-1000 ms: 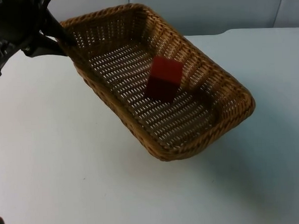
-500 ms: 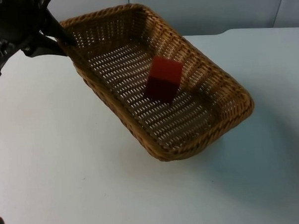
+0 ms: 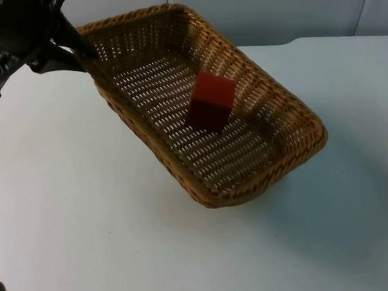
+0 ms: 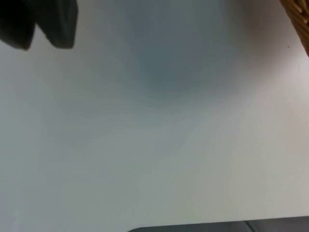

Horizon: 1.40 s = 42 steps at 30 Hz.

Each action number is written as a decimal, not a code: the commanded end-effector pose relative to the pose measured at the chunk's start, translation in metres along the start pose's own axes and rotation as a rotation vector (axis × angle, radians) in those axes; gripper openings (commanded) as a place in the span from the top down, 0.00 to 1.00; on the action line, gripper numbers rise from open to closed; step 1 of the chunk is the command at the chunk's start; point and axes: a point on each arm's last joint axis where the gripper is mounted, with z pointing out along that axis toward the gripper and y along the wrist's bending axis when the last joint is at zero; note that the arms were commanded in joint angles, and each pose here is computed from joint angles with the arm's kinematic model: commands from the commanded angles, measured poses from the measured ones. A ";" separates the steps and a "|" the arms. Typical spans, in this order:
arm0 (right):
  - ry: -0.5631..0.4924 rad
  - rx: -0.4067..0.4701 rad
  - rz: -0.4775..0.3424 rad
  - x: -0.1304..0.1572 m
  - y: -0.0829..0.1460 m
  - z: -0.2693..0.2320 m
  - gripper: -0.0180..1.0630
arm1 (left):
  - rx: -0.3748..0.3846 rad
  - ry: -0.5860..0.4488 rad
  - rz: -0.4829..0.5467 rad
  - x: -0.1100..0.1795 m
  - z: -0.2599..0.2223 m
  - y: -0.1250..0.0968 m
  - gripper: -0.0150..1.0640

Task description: Pick up the basket with the left hand and place the cube into the basket with the right hand.

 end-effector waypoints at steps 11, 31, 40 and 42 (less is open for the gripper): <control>-0.006 -0.006 0.008 -0.002 0.000 -0.005 0.99 | 0.018 -0.059 -0.029 -0.006 -0.005 -0.006 0.99; 0.006 -0.017 0.010 -0.001 0.001 -0.005 0.99 | 0.020 0.096 0.228 0.009 0.023 0.009 0.99; 0.028 -0.045 0.021 0.001 0.004 -0.005 0.99 | -0.052 0.163 0.305 0.013 0.038 0.027 0.99; 0.025 -0.052 0.030 0.000 0.005 -0.005 0.99 | -0.057 0.160 0.303 0.013 0.039 0.028 0.99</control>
